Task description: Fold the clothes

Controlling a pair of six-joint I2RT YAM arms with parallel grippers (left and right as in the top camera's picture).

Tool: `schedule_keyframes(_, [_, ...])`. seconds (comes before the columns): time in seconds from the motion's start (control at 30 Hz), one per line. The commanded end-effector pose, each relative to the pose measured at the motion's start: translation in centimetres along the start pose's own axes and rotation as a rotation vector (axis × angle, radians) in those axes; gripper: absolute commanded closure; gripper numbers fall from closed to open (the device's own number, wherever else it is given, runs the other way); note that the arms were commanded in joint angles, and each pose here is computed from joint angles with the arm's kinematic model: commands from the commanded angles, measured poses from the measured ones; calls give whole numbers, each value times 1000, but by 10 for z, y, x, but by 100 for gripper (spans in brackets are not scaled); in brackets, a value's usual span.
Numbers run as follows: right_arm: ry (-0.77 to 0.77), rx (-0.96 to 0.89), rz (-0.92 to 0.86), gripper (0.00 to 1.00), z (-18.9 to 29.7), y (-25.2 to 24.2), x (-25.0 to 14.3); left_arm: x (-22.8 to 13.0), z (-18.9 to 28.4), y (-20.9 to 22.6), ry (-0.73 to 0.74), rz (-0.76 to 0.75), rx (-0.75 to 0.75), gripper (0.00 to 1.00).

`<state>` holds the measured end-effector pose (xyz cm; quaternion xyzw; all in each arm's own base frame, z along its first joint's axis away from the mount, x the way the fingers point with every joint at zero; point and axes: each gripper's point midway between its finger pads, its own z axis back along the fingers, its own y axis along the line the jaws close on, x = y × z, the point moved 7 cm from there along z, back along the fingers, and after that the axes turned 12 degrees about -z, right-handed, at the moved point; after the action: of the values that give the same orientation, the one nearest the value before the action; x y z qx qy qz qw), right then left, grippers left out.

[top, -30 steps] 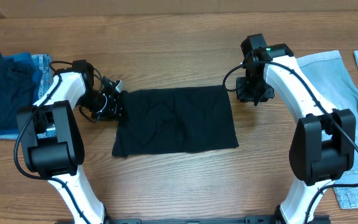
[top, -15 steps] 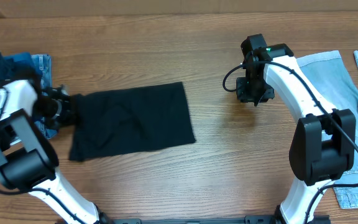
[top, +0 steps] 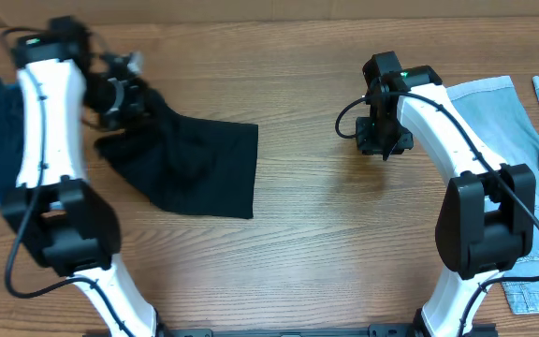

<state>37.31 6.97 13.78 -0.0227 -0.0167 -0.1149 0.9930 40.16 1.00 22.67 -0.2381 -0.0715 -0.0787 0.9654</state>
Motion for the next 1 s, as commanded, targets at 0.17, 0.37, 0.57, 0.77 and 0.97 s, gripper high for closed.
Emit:
schedule_keyframes(0.17, [-42,28,1,67,16,3,3,7,-45,-114,72,-211,123,93])
schedule_keyframes(0.37, [-35,24,1,67,16,2,1,-4,-68,-155,116,-305,225,88])
schedule_keyframes(0.57, [-32,23,1,67,16,2,1,-15,-69,-159,173,-293,231,89])
schedule_keyframes(0.77, [-33,23,1,67,16,2,1,-28,-67,-159,237,-214,241,87])
schedule_keyframes(0.97, [-33,23,1,67,16,2,1,-47,-71,-175,327,-227,222,54])
